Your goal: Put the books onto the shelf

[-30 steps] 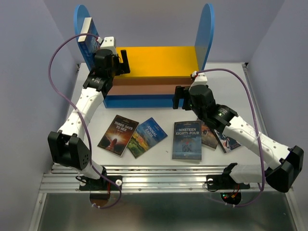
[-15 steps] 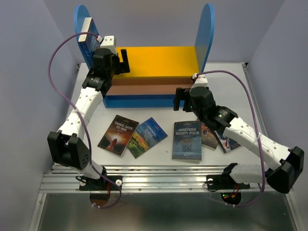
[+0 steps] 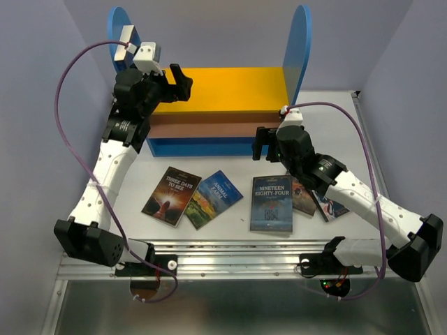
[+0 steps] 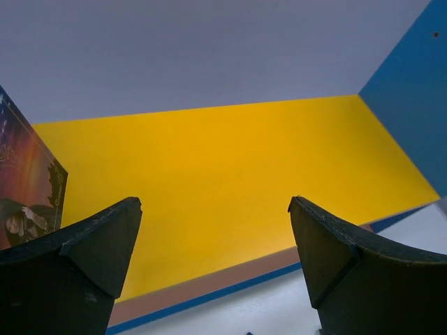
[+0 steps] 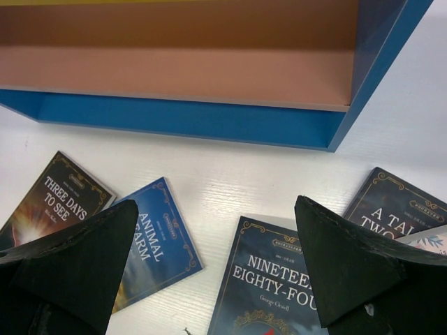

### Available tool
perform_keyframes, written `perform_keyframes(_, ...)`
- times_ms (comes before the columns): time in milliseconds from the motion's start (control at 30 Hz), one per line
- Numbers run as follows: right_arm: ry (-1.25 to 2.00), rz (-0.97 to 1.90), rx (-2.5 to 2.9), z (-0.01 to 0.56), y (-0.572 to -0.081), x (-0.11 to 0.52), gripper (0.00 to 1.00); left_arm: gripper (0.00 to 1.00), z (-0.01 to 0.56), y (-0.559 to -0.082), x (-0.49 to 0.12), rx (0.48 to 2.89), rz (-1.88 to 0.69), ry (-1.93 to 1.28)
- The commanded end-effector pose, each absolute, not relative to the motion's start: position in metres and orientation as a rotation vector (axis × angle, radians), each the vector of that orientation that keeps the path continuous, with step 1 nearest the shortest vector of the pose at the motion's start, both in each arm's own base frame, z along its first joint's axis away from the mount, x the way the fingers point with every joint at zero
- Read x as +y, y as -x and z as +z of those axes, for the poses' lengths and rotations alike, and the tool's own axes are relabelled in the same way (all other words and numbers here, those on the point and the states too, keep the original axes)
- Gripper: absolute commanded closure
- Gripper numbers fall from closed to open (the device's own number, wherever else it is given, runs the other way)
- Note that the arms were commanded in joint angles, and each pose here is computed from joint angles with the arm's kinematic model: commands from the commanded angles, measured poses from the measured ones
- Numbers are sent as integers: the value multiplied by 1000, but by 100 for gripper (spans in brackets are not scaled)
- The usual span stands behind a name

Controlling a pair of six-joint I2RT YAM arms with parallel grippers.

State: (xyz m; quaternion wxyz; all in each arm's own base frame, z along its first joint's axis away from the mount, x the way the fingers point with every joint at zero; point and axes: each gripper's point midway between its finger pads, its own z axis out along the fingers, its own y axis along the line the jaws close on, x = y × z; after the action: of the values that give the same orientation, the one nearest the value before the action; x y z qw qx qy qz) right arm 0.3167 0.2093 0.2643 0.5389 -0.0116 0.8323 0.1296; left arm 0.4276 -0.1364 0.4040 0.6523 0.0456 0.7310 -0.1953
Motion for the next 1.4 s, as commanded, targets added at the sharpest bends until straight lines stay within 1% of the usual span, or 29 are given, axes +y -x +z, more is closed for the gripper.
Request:
perform_keyframes(0, -5, 320, 1946, 275, -317, 205, 0, 1, 460, -395, -150, 1502, -543, -196)
perform_keyframes(33, -5, 320, 1946, 275, -317, 205, 0, 1, 460, -390, -152, 1499, -554, -211)
perform_keyframes(67, -2, 321, 1949, 273, -317, 205, 0, 1, 445, -386, -155, 1526, -566, -228)
perform_keyframes(100, -2, 321, 1949, 273, -317, 205, 0, 1, 451, -371, -156, 1497, -583, -260)
perform_keyframes(133, -4, 322, 1949, 273, -316, 204, 0, 1, 429, -367, -156, 1536, -588, -271)
perform_keyframes(200, 4, 318, 1951, 272, -316, 204, 0, 1, 435, -345, -154, 1471, -579, -330)
perform_keyframes(233, 15, 315, 1957, 270, -316, 205, 0, 1, 418, -343, -151, 1484, -543, -359)
perform_keyframes(300, 22, 313, 1958, 270, -316, 205, 0, 1, 422, -327, -142, 1447, -495, -378)
perform_keyframes(367, 31, 322, 1966, 269, -316, 208, 0, 1, 411, -326, -129, 1452, -443, -339)
perform_keyframes(433, 42, 337, 1970, 270, -316, 212, 0, 1, 417, -320, -116, 1402, -403, -353)
perform_keyframes(533, 51, 368, 1969, 274, -316, 218, 0, 1, 407, -321, -111, 1407, -417, -409)
perform_keyframes(667, 39, 362, 1962, 277, -319, 218, 0, 1, 398, -335, -100, 1434, -412, -448)
perform_keyframes(733, 47, 357, 1964, 278, -320, 219, 0, 1, 391, -342, -102, 1457, -459, -481)
perform_keyframes(1000, 66, 361, 1962, 285, -327, 228, 0, 1, 400, -362, -62, 1443, -401, -507)
perform_keyframes(1167, 77, 349, 1976, 280, -333, 232, 0, 1, 406, -371, -60, 1412, -441, -563)
perform_keyframes(1233, 77, 347, 1976, 280, -334, 233, 0, 1, 400, -378, -59, 1432, -449, -572)
perform_keyframes(1367, 75, 349, 1979, 280, -335, 235, 0, 1, 402, -388, -49, 1444, -415, -553)
